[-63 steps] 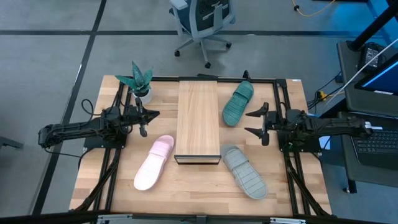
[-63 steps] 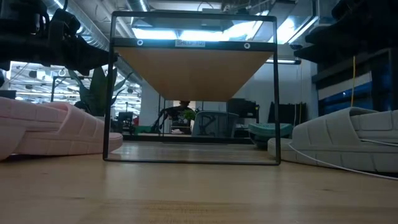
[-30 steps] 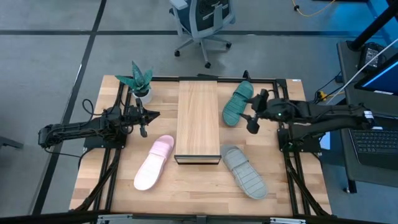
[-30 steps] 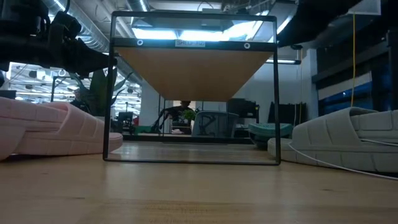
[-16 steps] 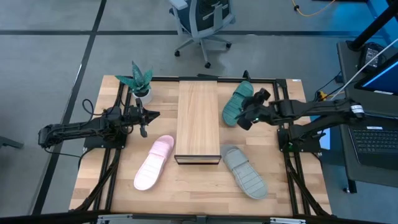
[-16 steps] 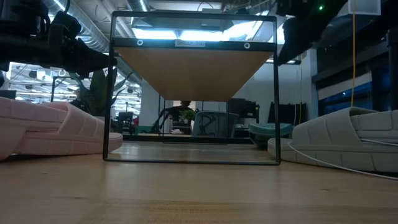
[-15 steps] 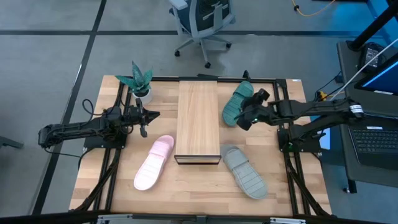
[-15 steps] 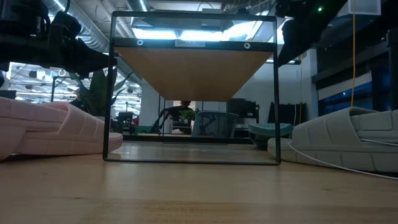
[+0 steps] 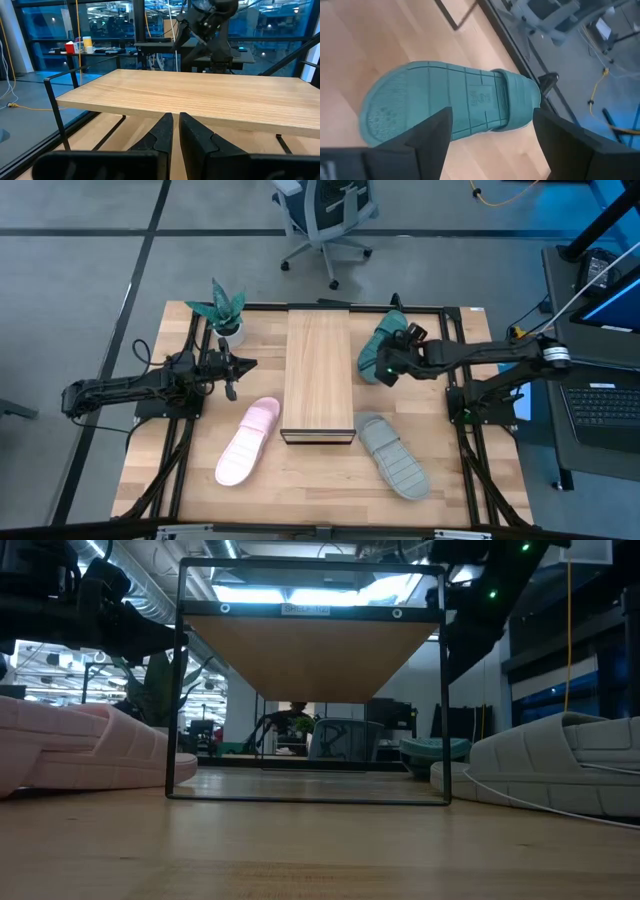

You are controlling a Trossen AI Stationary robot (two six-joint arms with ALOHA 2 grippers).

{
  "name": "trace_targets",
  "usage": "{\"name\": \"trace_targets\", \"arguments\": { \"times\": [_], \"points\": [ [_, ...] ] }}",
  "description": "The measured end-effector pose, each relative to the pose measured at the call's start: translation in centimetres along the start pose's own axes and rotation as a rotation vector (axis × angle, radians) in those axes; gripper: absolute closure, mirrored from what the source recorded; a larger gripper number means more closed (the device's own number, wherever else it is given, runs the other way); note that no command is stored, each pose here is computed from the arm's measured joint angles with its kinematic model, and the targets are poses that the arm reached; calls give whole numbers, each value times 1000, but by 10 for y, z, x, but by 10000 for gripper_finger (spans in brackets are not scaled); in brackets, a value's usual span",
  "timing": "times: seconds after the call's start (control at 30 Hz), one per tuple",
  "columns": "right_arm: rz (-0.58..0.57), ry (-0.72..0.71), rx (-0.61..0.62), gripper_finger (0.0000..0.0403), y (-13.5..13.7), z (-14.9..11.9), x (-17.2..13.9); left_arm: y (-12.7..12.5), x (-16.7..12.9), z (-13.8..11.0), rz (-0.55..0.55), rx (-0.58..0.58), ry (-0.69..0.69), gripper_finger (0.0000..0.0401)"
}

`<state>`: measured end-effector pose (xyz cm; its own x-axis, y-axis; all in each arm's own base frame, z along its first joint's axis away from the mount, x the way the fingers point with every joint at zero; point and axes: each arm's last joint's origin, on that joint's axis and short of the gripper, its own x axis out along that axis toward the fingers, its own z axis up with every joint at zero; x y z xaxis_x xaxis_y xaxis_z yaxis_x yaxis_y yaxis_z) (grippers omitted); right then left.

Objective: Pick and place slippers onto the shelf
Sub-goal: Put the green pair of slippers on the shelf

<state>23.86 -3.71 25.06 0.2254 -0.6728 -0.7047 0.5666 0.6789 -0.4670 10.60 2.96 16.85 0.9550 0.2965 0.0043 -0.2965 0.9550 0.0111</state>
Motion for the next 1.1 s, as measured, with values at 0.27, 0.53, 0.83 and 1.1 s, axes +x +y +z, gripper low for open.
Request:
{"name": "trace_targets", "arguments": {
  "times": [0.27, 0.53, 0.83, 1.1],
  "points": [
    [55, 39, 123, 125, -15, 10, 23, 0, 0, 0, 0, 0, 0, 376],
    [40, 80, 124, 125, -35, 12, 37, 0, 0, 0, 0, 0, 0, 376],
    [74, 156, 97, 125, -43, 11, 59, 0, 0, 1, 0, 0, -6, 376],
    [55, 235, 21, 125, -43, 9, 87, 0, 0, 1, 0, -1, -6, 376]
  ]
}}
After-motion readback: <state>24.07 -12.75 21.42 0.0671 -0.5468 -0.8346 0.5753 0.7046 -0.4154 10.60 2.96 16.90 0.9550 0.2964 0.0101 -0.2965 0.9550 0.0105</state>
